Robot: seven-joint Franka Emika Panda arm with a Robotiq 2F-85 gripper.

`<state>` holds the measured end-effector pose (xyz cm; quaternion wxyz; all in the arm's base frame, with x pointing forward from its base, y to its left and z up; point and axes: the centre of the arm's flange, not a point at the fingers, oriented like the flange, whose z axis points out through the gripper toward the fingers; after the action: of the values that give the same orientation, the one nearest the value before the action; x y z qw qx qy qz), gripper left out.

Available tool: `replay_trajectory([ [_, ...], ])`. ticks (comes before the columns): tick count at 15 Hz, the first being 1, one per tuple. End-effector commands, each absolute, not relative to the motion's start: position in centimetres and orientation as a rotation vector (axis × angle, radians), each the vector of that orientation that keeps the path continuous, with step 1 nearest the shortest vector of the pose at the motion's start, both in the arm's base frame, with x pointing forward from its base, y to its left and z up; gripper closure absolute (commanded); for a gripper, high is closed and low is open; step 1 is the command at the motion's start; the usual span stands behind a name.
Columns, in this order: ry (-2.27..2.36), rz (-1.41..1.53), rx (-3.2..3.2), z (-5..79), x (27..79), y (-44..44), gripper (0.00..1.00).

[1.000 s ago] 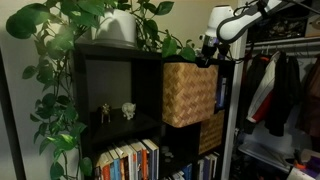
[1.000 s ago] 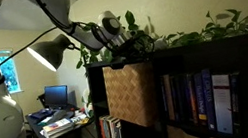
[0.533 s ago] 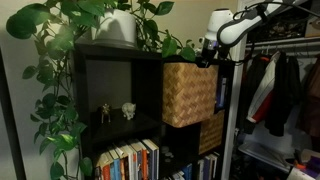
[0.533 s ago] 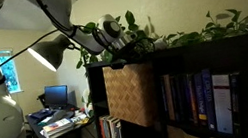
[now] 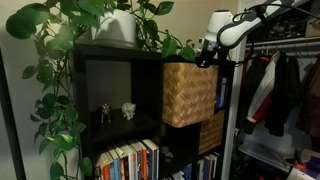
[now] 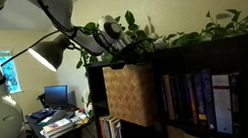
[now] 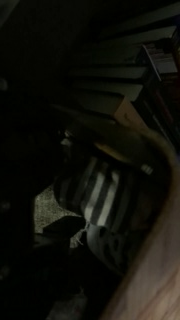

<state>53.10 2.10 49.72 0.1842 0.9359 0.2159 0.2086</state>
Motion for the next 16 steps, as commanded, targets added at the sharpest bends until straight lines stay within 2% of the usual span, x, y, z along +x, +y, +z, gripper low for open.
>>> replay_trajectory([
  [1,0.587,0.608,2.650,49.6,52.8,2.3,0.79],
  [3,0.585,0.603,2.705,50.2,52.5,2.2,0.92],
  [4,0.581,0.606,2.731,50.6,52.3,2.3,0.93],
  [16,0.532,0.546,2.926,57.3,48.5,2.9,0.93],
])
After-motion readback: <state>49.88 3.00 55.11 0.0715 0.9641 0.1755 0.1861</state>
